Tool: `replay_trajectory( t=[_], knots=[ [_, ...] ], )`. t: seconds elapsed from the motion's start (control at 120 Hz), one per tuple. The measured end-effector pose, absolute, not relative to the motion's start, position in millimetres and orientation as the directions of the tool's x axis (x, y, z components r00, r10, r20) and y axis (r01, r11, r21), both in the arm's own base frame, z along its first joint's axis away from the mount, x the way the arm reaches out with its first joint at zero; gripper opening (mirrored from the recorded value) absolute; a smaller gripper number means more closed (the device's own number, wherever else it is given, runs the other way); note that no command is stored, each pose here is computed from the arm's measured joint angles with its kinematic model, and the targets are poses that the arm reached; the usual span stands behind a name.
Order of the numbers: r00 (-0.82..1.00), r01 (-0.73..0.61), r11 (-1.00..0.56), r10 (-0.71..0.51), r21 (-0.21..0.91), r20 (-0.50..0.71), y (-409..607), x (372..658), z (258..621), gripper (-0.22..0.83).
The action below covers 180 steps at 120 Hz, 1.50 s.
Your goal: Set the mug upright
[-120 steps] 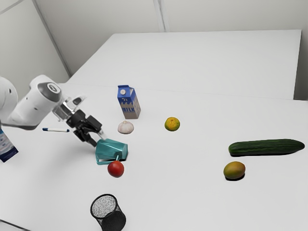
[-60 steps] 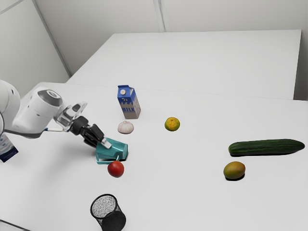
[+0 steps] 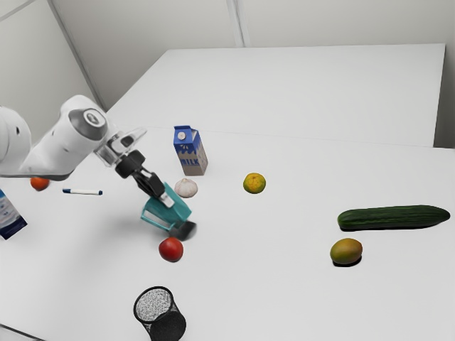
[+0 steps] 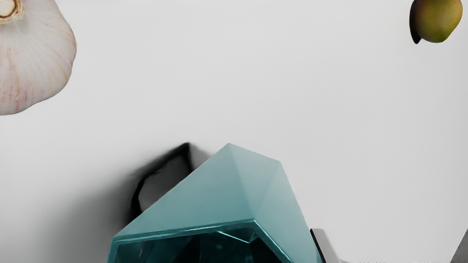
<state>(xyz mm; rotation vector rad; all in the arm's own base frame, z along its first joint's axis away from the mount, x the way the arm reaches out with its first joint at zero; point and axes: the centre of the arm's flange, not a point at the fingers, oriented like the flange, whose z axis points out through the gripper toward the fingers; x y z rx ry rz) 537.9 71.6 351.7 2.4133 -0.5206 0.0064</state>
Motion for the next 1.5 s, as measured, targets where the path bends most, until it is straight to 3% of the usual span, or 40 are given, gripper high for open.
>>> replay_trajectory(
  t=[0.317, 0.65, 0.833, 0.992, 1.267, 1.5],
  knots=[
    [0.778, -0.627, -0.754, -0.622, 0.198, 0.095, 5.7, 561.3, 358.2, -0.16],
    [0.732, -0.681, -0.729, -0.679, 0.062, 0.056, -16.6, 553.1, 337.0, -0.16],
    [0.741, -0.672, -0.739, -0.669, 0.046, 0.064, -17.0, 554.4, 339.2, 0.19],
    [0.744, -0.667, -0.745, -0.664, 0.028, 0.075, -19.0, 551.9, 350.2, 0.36],
    [0.727, -0.679, -0.734, -0.677, -0.029, 0.116, -36.2, 546.4, 395.3, 0.51],
    [0.758, -0.639, -0.768, -0.638, -0.04, 0.14, -54.9, 561.4, 470.8, 0.58]
  ],
)
